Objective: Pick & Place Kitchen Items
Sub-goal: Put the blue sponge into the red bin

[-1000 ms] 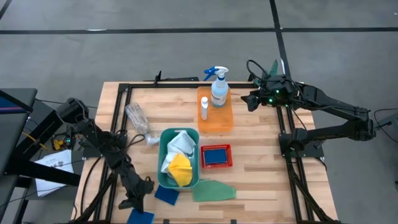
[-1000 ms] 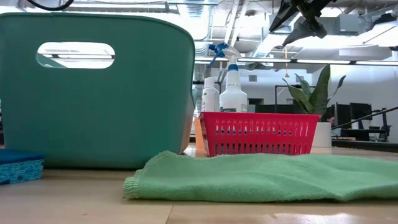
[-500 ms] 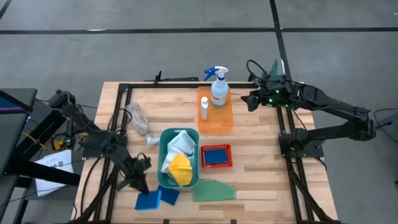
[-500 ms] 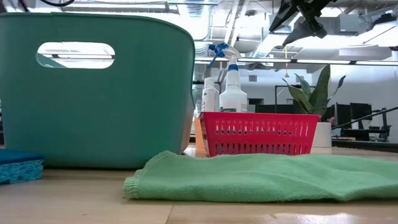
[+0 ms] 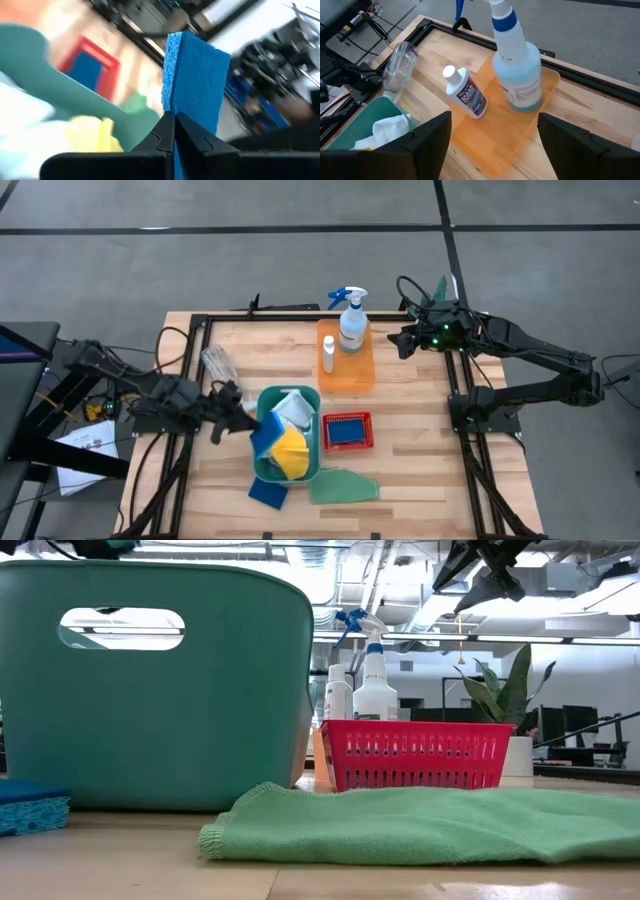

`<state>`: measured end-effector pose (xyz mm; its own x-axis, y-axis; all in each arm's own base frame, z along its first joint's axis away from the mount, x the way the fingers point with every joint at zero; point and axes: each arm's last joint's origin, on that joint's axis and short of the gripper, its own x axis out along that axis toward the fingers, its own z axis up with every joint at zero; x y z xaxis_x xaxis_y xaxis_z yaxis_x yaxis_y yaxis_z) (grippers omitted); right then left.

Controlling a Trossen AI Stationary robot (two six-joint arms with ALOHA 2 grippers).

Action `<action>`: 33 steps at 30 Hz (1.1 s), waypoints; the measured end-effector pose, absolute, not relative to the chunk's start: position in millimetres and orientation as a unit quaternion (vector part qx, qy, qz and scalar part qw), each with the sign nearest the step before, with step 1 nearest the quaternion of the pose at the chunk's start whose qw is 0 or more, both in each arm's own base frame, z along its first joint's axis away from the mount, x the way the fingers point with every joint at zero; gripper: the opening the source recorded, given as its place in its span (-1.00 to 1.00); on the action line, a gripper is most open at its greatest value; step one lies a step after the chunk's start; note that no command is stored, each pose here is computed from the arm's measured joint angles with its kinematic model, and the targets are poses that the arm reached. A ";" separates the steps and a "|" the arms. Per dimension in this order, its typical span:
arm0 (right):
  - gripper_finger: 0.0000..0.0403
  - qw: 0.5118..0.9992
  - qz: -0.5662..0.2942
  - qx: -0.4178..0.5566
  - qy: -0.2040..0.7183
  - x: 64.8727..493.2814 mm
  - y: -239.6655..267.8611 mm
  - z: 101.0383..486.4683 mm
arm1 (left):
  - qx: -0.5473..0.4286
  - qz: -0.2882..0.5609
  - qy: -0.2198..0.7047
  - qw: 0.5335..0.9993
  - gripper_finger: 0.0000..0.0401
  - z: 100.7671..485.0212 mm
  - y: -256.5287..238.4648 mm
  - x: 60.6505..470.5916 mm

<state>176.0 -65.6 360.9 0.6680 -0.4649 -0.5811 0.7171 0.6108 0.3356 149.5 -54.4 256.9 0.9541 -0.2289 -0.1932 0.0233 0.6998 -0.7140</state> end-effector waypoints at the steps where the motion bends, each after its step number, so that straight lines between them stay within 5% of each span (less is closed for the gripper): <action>1: 0.42 0.869 -0.340 0.281 0.224 176.1 -65.6 361.0 | -0.382 -0.055 0.129 0.914 -1.00 256.7 -51.8 150.4; 20: 0.42 0.892 -0.308 0.289 0.163 191.5 -68.9 370.2 | -0.415 0.190 -0.127 0.881 -1.00 277.6 -10.0 173.7; 33: 0.42 0.946 -0.076 0.305 0.080 270.6 -73.1 366.5 | -0.421 0.256 -0.207 0.845 -1.00 274.6 8.1 196.6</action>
<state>270.6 -73.1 366.5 0.9757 -0.0943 -0.1979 0.1920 0.8030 0.5642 196.6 8.1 274.6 0.7829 0.6073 0.1348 -0.2588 0.5150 -0.8172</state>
